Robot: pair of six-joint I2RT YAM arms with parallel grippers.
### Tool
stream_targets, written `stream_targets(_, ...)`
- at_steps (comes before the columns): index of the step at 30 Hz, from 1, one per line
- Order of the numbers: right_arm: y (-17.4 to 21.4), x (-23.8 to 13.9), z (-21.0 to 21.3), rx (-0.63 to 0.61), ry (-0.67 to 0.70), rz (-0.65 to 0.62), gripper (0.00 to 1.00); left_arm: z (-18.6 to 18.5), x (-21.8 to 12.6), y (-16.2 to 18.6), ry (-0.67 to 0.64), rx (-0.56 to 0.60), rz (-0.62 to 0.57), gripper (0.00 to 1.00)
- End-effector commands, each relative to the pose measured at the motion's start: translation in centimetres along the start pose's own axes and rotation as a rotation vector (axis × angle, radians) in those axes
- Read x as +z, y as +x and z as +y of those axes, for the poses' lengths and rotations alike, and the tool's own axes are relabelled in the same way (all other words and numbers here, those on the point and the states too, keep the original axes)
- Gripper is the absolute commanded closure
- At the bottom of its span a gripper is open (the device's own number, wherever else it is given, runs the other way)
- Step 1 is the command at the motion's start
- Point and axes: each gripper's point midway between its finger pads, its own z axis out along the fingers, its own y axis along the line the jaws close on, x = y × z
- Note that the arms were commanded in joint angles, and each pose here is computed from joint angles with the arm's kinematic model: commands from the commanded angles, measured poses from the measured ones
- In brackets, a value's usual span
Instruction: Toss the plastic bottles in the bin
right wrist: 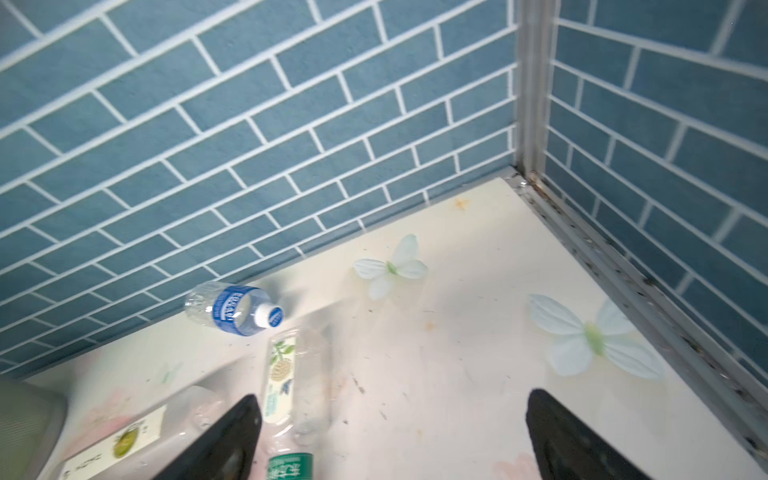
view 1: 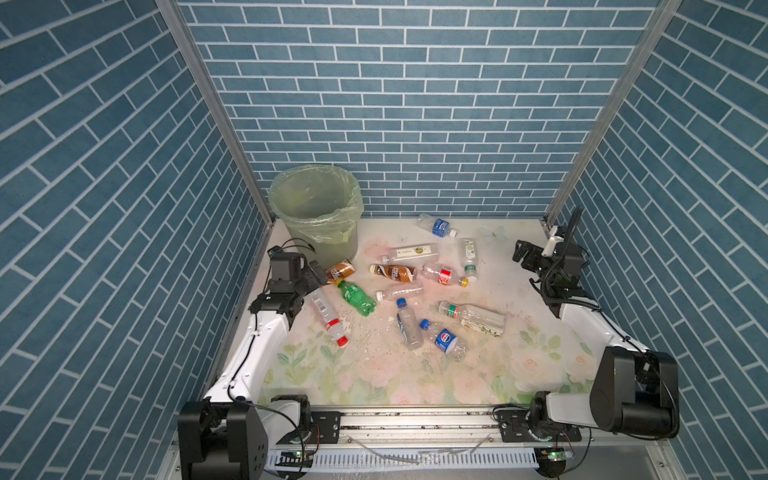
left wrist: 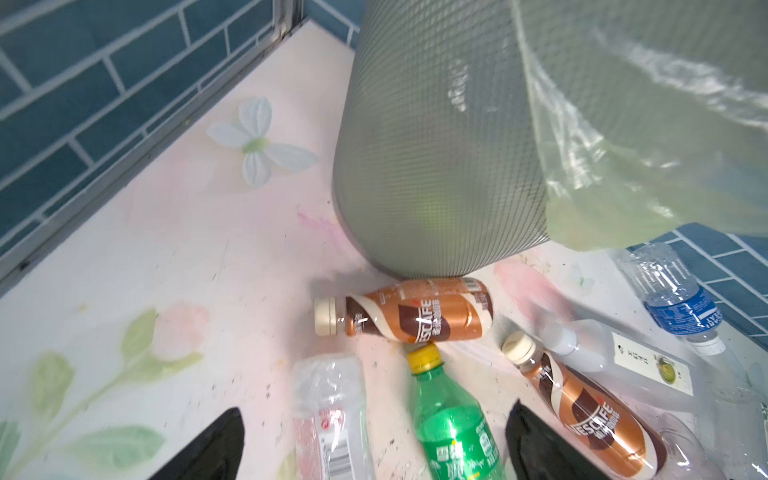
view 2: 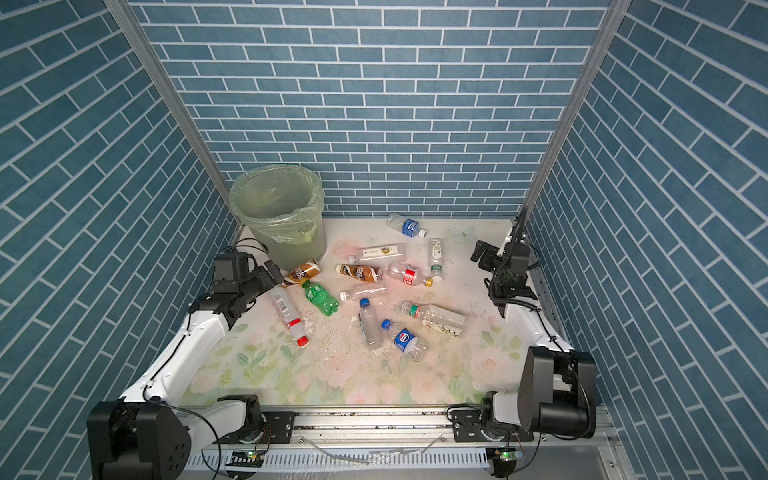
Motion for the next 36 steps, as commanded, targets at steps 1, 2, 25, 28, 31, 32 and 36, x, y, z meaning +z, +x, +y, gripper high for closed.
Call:
stream_targets(1, 2.0, 0.3, 2.9, -0.053, 0.003, 0.122, 0.01, 4.5, -2.3, 6.9, -0.240, -0.046, 0.246, 0.01)
stream_targets(2, 2.6, 0.4, 3.8, -0.069, -0.003, 0.140, 0.01, 4.5, -2.5, 7.6, -0.240, -0.054, 0.248, 0.01)
stream_targets(25, 10.1, -1.8, 19.0, -0.366, -0.242, 0.326, 0.01, 3.9, 3.9, 11.9, -0.195, -0.036, 0.389, 0.01)
stream_targets(28, 9.7, -1.7, 19.9, -0.397, -0.258, 0.321, 0.01, 4.2, 5.2, 11.4, -0.204, -0.053, 0.358, 0.02)
stream_targets(31, 9.4, -1.5, 20.5, -0.418, -0.272, 0.318, 0.01, 4.1, 6.4, 11.1, -0.205, -0.068, 0.350, 0.07)
stream_targets(32, 9.5, -1.5, 20.5, -0.422, -0.273, 0.320, 0.01, 3.9, 6.7, 11.0, -0.204, -0.065, 0.350, 0.10)
stream_targets(36, 9.1, -1.7, 20.7, -0.436, -0.281, 0.314, 0.01, 3.7, 7.7, 11.0, -0.207, -0.054, 0.357, 0.23)
